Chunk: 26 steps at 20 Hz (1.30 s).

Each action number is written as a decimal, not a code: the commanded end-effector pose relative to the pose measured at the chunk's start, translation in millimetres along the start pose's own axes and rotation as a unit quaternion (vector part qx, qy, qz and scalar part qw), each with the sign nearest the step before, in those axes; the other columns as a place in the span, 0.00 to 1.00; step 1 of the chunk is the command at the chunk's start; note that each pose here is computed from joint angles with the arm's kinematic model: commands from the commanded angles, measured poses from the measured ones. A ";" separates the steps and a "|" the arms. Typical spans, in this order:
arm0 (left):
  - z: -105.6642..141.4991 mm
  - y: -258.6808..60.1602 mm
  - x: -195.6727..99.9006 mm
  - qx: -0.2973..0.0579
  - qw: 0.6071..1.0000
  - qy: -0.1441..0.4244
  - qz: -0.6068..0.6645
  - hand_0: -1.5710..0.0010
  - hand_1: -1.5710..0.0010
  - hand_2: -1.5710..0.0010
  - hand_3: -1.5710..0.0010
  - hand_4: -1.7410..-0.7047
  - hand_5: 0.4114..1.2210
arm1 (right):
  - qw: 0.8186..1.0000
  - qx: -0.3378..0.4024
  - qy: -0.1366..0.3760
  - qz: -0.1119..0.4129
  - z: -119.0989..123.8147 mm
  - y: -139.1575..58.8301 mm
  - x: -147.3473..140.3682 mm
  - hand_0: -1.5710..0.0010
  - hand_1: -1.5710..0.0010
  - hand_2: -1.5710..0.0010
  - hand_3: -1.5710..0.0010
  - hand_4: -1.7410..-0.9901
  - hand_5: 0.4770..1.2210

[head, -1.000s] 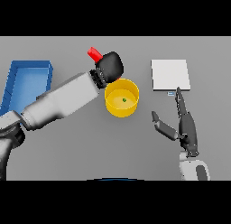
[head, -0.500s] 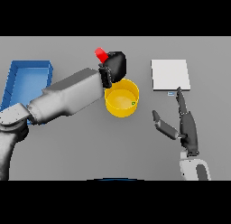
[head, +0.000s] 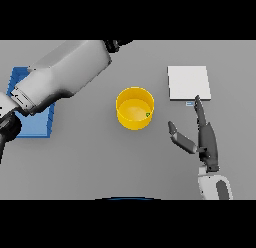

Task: Pick up the red beaker and tilt it to pour out 1 green nut into yellow bowl. Pick up the yellow bowl and place it on the metallic measuring scale.

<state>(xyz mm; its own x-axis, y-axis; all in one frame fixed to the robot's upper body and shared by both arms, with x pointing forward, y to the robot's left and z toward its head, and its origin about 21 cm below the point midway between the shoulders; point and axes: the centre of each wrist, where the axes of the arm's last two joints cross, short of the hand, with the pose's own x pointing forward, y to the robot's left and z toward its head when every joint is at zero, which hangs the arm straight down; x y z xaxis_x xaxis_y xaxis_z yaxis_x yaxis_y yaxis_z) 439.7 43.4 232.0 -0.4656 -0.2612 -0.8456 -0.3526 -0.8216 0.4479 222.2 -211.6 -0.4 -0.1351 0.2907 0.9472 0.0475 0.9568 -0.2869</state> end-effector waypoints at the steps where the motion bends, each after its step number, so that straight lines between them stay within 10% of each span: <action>1: 4.2 0.0 -16.2 0.005 1.000 0.011 0.014 0.00 0.00 0.06 0.27 0.04 1.00 | 1.000 0.001 0.003 -0.008 -2.7 -0.5 1.2 1.00 1.00 1.00 1.00 0.74 0.16; 6: 26.3 -25.5 -90.4 -0.011 0.973 0.148 0.178 0.00 0.00 0.02 0.12 0.02 1.00 | 1.000 0.013 -0.002 -0.027 -7.7 0.0 5.3 1.00 1.00 1.00 1.00 0.72 0.16; 11: 63.2 -109.0 -125.4 0.007 0.853 0.264 0.451 0.00 0.00 0.01 0.12 0.01 1.00 | 0.999 0.016 -0.006 -0.030 -6.7 -4.0 2.4 1.00 1.00 1.00 1.00 0.69 0.15; 19: 114.6 -223.9 -89.1 0.043 0.647 0.415 0.639 0.00 0.00 0.00 0.08 0.00 1.00 | 1.000 0.026 -0.009 -0.015 -9.5 -7.9 -4.9 1.00 1.00 1.00 1.00 0.70 0.17; 26: 150.3 -259.0 -0.2 0.015 0.526 0.486 0.698 0.00 0.00 0.00 0.08 0.00 1.00 | 0.999 0.043 -0.009 0.010 -6.6 -7.1 -1.7 1.00 1.00 1.00 1.00 0.71 0.24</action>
<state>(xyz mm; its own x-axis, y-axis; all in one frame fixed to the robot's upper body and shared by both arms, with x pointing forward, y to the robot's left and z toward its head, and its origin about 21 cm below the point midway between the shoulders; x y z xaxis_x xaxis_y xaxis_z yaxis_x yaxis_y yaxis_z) 408.9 332.7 158.9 0.3386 -0.7485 0.5702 -0.2352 0.5194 0.8215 228.5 -219.1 0.8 -0.1518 0.3089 0.9389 -0.0350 0.9476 -0.3174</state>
